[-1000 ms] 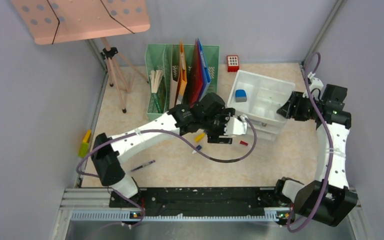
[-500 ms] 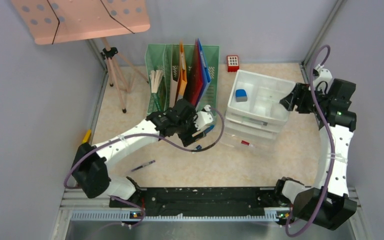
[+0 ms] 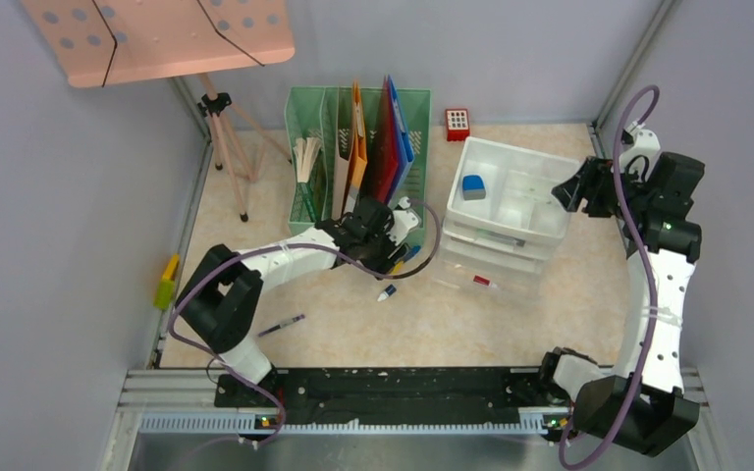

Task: Organize the desk
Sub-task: Open the drawer in the storage box, then pick up the stationery from the center of the board.

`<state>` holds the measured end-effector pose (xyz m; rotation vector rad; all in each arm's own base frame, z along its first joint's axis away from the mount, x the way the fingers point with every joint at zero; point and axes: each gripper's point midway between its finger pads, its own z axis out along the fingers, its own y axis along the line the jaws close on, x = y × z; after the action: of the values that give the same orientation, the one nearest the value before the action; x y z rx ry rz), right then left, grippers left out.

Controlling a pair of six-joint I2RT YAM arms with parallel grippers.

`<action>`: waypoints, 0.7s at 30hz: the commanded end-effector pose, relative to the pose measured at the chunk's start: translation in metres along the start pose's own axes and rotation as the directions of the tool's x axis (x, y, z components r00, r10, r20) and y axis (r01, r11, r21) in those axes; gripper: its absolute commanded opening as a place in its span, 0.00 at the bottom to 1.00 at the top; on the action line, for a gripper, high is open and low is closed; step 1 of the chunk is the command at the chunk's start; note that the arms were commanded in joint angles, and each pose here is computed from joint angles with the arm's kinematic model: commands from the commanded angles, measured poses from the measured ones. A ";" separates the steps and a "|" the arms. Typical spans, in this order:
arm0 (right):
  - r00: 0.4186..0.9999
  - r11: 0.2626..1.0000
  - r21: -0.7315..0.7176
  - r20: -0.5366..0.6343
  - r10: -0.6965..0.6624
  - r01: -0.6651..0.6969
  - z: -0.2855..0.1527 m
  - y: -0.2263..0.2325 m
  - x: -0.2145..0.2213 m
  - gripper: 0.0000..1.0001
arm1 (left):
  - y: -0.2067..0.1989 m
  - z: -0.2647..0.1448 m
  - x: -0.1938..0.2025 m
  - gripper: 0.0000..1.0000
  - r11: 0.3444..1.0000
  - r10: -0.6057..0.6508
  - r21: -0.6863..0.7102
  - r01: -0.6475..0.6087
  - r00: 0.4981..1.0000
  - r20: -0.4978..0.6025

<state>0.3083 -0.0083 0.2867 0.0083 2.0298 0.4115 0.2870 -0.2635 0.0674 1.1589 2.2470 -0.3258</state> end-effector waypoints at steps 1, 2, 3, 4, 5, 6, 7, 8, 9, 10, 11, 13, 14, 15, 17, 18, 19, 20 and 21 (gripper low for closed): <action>0.998 0.999 0.000 0.054 -0.034 0.034 -0.006 0.005 -0.011 0.65 | 0.011 0.014 -0.014 0.67 0.996 -0.055 -0.060 0.059 0.996 0.064; 0.998 0.999 -0.001 0.054 -0.033 0.034 -0.006 0.005 -0.010 0.65 | 0.011 0.016 -0.013 0.67 0.996 -0.058 -0.061 0.061 0.997 0.058; 0.998 0.999 -0.002 0.051 -0.032 0.033 -0.005 0.005 -0.009 0.65 | 0.010 0.018 -0.012 0.67 0.996 -0.062 -0.057 0.065 0.997 0.054; 0.998 0.999 -0.002 0.051 -0.032 0.032 -0.005 0.005 -0.008 0.65 | 0.009 0.020 -0.011 0.67 0.996 -0.067 -0.051 0.069 0.996 0.051; 0.998 0.999 -0.002 0.049 -0.032 0.032 -0.005 0.005 -0.007 0.65 | 0.007 0.022 -0.009 0.67 0.997 -0.066 -0.043 0.068 0.997 0.045; 0.998 1.000 0.000 0.048 -0.031 0.031 -0.005 0.004 -0.005 0.65 | 0.007 0.023 -0.009 0.67 0.996 -0.071 -0.042 0.073 0.997 0.043; 0.998 1.000 0.001 0.049 -0.032 0.032 -0.005 0.004 -0.005 0.65 | 0.007 0.024 -0.008 0.66 0.996 -0.073 -0.042 0.074 0.997 0.038; 0.998 0.999 0.002 0.049 -0.032 0.032 -0.005 0.004 -0.005 0.65 | 0.007 0.025 -0.007 0.66 0.996 -0.075 -0.044 0.076 0.997 0.036; 0.998 1.000 0.001 0.047 -0.031 0.031 -0.005 0.004 -0.004 0.65 | 0.007 0.026 -0.006 0.65 0.996 -0.078 -0.045 0.080 0.996 0.034; 0.998 1.000 0.001 0.048 -0.031 0.031 -0.005 0.005 -0.004 0.65 | 0.006 0.027 -0.005 0.65 0.996 -0.080 -0.040 0.081 0.996 0.030; 0.998 1.000 0.002 0.047 -0.030 0.030 -0.006 0.004 -0.003 0.65 | 0.004 0.027 -0.005 0.64 0.996 -0.081 -0.033 0.082 0.996 0.030; 0.998 1.000 0.002 0.047 -0.031 0.030 -0.006 0.004 -0.002 0.65 | 0.001 0.029 -0.002 0.63 0.996 -0.087 -0.018 0.088 0.996 0.024; 0.998 1.000 0.003 0.046 -0.030 0.030 -0.006 0.004 -0.002 0.65 | 0.001 0.031 0.000 0.63 0.996 -0.088 -0.017 0.089 0.996 0.019; 0.998 1.000 0.003 0.047 -0.031 0.031 -0.006 0.004 -0.002 0.65 | -0.001 0.032 0.001 0.61 0.996 -0.089 -0.012 0.089 0.996 0.015; 0.999 1.000 0.003 0.043 -0.028 0.028 -0.006 0.004 0.000 0.65 | -0.003 0.035 0.005 0.59 0.996 -0.092 -0.005 0.092 0.996 0.004; 0.999 1.000 0.003 0.043 -0.028 0.028 -0.006 0.004 0.000 0.65 | -0.005 0.037 0.007 0.59 0.995 -0.095 0.003 0.095 0.995 -0.001; 0.999 1.000 0.002 0.042 -0.027 0.027 -0.006 0.004 0.000 0.65 | -0.007 0.038 0.008 0.58 0.995 -0.098 0.010 0.098 0.995 -0.004; 0.999 1.000 0.004 0.042 -0.028 0.028 -0.006 0.004 0.000 0.65 | -0.009 0.039 0.010 0.58 0.995 -0.098 0.014 0.098 0.995 -0.009; 0.999 1.000 0.004 0.041 -0.026 0.026 -0.006 0.004 0.001 0.65 | -0.010 0.040 0.010 0.57 0.995 -0.099 0.018 0.099 0.995 -0.009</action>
<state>0.3026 -0.0067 0.2781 0.0132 2.0338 0.4103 0.2953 -0.2739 0.0375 1.0671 2.3112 -0.3362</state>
